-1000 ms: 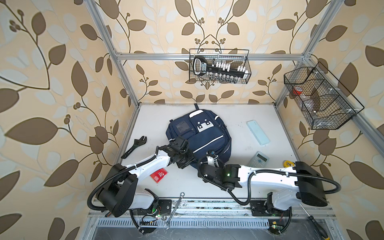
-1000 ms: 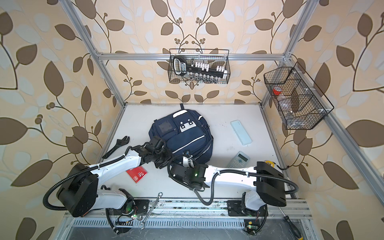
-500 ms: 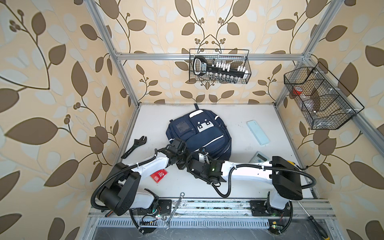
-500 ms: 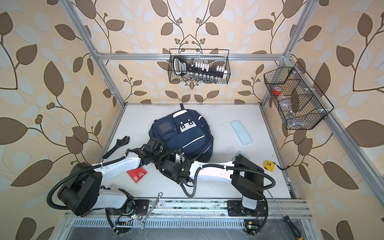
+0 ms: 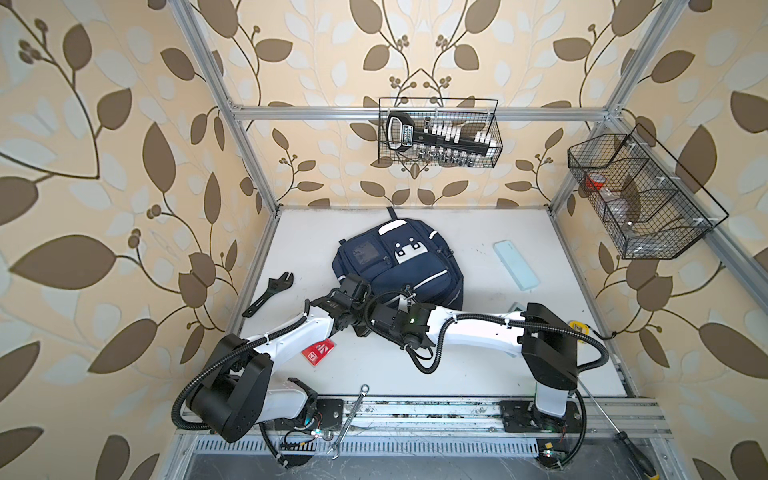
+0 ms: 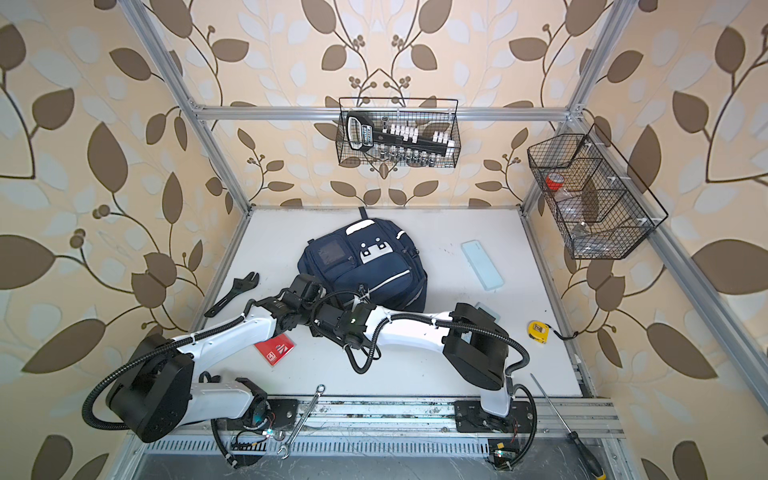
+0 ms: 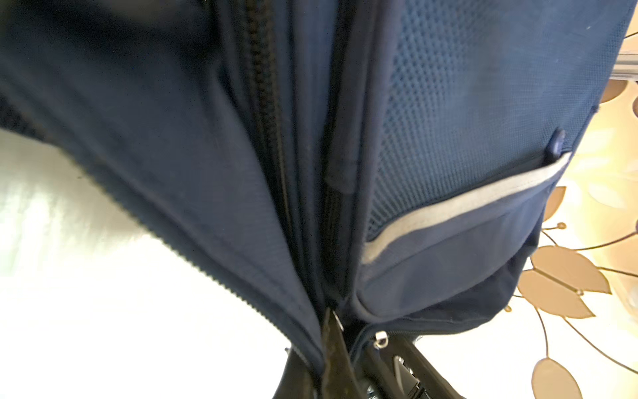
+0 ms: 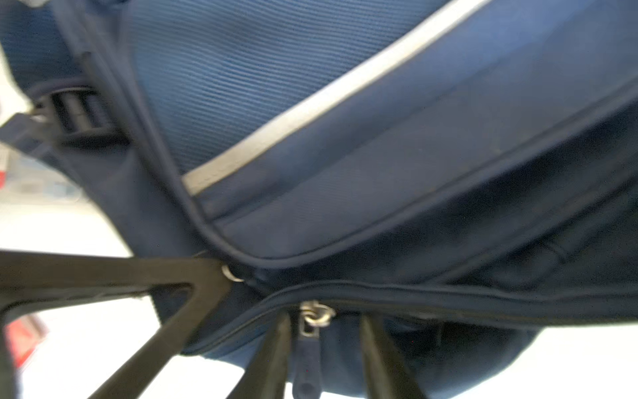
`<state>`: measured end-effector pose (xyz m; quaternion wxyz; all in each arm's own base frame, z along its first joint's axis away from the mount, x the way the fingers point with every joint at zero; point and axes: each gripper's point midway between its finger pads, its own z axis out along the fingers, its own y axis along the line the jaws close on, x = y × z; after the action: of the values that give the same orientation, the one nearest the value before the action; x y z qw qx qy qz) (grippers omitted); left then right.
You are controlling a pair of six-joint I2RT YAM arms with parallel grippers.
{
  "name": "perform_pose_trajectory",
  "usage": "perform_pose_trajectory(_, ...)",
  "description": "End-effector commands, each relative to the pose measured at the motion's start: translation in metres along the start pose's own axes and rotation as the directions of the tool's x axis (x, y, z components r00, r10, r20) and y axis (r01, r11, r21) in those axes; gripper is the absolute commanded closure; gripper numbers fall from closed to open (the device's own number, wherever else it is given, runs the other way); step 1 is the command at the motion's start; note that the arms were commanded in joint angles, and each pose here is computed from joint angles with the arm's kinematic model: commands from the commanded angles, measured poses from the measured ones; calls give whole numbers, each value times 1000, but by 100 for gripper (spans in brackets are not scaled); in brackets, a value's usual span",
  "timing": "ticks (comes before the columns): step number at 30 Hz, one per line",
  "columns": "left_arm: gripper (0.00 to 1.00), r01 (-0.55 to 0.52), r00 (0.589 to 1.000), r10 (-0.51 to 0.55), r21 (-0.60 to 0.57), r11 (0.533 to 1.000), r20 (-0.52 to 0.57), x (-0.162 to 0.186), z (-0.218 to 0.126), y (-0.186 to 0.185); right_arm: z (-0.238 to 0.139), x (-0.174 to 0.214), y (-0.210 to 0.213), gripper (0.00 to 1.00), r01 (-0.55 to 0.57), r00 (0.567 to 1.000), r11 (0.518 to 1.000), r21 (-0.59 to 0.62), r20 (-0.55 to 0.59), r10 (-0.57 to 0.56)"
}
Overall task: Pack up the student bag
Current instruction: 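Grasp the zipper pull with the right gripper while the left holds the bag edge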
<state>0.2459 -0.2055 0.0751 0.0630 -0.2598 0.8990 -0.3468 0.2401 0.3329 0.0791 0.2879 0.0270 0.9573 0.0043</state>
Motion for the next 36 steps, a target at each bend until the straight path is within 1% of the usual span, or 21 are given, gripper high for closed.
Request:
perform_pose_trajectory(1,100,-92,996,88,146,985,35,-7,-20,-46,4,5,-27,75,34,999,992,119,-14,-32)
perform_pose_trajectory(2,100,-92,996,88,144,985,34,-7,-19,-46,3,6,-28,78,40,999,992,117,-19,-38)
perform_pose_trajectory(4,100,-93,995,89,146,985,35,-7,-19,-46,2,9,-25,78,53,998,993,102,-39,-49)
perform_pose_trajectory(6,100,-95,995,91,143,985,36,-7,-18,-46,0,14,-20,69,70,997,994,78,-45,-67)
perform_pose_trajectory(9,100,-94,995,90,142,985,38,-7,-18,-45,-7,18,-10,68,85,995,996,30,-49,-83)
perform_pose_trajectory(13,100,-96,995,91,140,985,41,-8,-17,-45,-2,20,-11,78,95,994,995,29,-55,-93)
perform_pose_trajectory(15,100,-95,995,90,137,986,42,-9,-17,-45,3,21,-11,85,94,994,995,24,-65,-92)
perform_pose_trajectory(18,100,-94,995,89,136,986,41,-9,-17,-45,8,23,-11,88,87,993,996,10,-75,-86)
perform_pose_trajectory(21,100,-98,995,93,130,987,44,-10,-18,-45,9,24,-16,88,84,994,996,22,-70,-83)
perform_pose_trajectory(22,100,-100,994,95,128,987,47,-10,-18,-45,10,24,-19,91,84,994,996,29,-68,-81)
perform_pose_trajectory(23,100,-102,994,96,125,987,50,-11,-18,-45,11,23,-23,97,84,995,996,36,-61,-82)
perform_pose_trajectory(24,100,-102,994,96,120,987,52,-11,-18,-44,9,22,-24,100,86,995,996,36,-52,-84)
perform_pose_trajectory(26,100,-103,994,97,110,989,56,-12,-18,-42,7,20,-26,100,93,995,995,31,-44,-92)
perform_pose_trajectory(28,100,-97,994,92,84,992,67,-14,-18,-38,1,16,-28,100,98,995,995,21,-33,-97)
perform_pose_trajectory(30,100,-80,993,78,25,996,93,-20,-19,-28,-8,11,-36,100,97,995,995,23,-20,-97)
perform_pose_trajectory(33,100,-22,985,36,-84,996,169,-36,-26,-11,-19,9,-55,100,124,992,992,35,-11,-123)
perform_pose_trajectory(36,100,34,971,2,-146,989,237,-56,-33,-1,-20,17,-77,100,149,988,988,44,-39,-147)
